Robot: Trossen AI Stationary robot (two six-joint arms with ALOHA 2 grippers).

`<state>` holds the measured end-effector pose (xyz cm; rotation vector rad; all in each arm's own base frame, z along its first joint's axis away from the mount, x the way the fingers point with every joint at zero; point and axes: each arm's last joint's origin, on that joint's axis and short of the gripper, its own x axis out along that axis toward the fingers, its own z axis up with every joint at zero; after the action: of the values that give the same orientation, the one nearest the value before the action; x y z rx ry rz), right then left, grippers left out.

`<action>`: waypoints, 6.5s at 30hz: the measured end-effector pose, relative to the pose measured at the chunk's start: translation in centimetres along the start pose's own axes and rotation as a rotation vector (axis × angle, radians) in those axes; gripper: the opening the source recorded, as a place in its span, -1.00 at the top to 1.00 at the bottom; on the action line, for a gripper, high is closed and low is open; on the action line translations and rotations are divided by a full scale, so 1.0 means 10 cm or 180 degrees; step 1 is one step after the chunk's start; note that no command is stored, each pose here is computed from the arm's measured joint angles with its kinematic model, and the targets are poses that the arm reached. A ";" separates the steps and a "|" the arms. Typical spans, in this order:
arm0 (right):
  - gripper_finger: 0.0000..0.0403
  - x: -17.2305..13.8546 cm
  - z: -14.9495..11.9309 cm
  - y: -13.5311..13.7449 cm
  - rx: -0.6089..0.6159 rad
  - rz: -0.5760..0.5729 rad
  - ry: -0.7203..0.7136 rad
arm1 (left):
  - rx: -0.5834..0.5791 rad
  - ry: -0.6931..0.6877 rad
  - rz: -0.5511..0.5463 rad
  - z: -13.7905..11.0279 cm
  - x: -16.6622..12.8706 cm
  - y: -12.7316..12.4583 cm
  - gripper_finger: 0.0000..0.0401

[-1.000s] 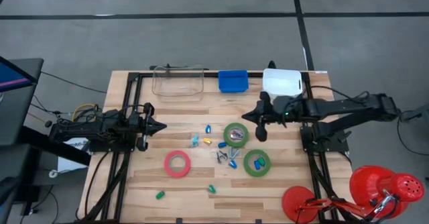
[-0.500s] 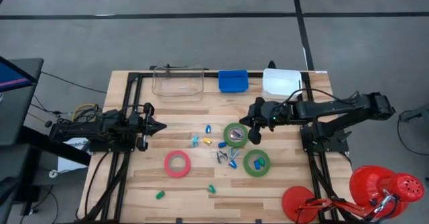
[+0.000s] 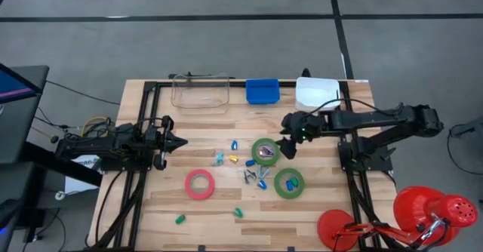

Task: Pick and place Stapler, Stapler remover, tape
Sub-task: Put the green tape into the transparent bin

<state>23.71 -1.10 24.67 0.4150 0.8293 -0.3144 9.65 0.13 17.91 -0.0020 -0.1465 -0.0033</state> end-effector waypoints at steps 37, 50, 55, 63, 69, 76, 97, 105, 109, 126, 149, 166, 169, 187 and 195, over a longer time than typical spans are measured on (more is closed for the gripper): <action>-0.32 0.91 0.26 -0.05 0.0083 -0.0624 0.1626 | -0.0008 0.0355 0.0002 -0.10 0.08 0.00 0.98; -0.32 1.16 0.24 -0.17 0.0104 -0.0689 0.1691 | -0.0010 0.0443 0.0002 -0.13 0.10 0.00 0.98; -0.32 1.26 0.20 -0.18 0.0084 -0.0710 0.1759 | -0.0011 0.0460 0.0002 -0.13 0.11 0.00 0.98; -0.32 1.35 0.19 -0.18 0.0083 -0.0696 0.1742 | -0.0011 0.0489 0.0002 -0.14 0.11 0.00 0.98; -0.26 1.35 0.17 -0.19 0.0082 -0.0712 0.1793 | -0.0011 0.0478 0.0002 -0.14 0.11 0.00 0.98; 0.02 1.35 0.17 -0.19 0.0084 -0.0705 0.1783 | -0.0011 0.0472 0.0002 -0.14 0.11 0.00 0.98; 0.62 1.35 0.17 -0.19 0.0084 -0.0704 0.1771 | -0.0010 0.0447 0.0002 -0.13 0.12 0.00 0.98; 0.62 1.23 0.27 -0.15 0.0088 -0.0644 0.1625 | -0.0010 0.0430 0.0002 -0.12 0.12 0.00 0.98; 0.62 1.14 0.36 -0.12 0.0089 -0.0595 0.1508 | -0.0010 0.0429 0.0002 -0.12 0.12 0.00 0.98; 0.62 0.61 0.93 0.10 -0.0008 -0.0247 0.0697 | -0.0010 0.0429 0.0002 -0.12 0.12 0.00 0.98; 0.62 -0.28 1.82 0.19 -0.0414 0.0047 -0.0520 | -0.0010 0.0410 0.0002 -0.12 0.12 0.00 0.98; 0.62 -0.60 2.00 0.33 -0.0504 0.0689 -0.0746 | -0.0007 0.0341 0.0001 -0.10 0.12 0.00 0.98; 0.62 -0.60 2.00 0.33 -0.0506 0.0706 -0.0738 | -0.0005 0.0238 0.0013 -0.07 0.12 0.00 0.98; 0.62 -0.63 2.09 0.36 -0.0574 0.0780 -0.1062 | -0.0742 -0.1351 -0.0137 0.47 0.04 0.00 0.98; 0.62 -0.65 2.13 0.38 -0.0638 0.0811 -0.1239 | -0.0782 -0.1494 -0.0166 0.87 0.14 0.00 0.98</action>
<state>34.86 -7.13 43.41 0.2556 0.4153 -0.0684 9.79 0.16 26.76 -0.2455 -0.6149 -0.0733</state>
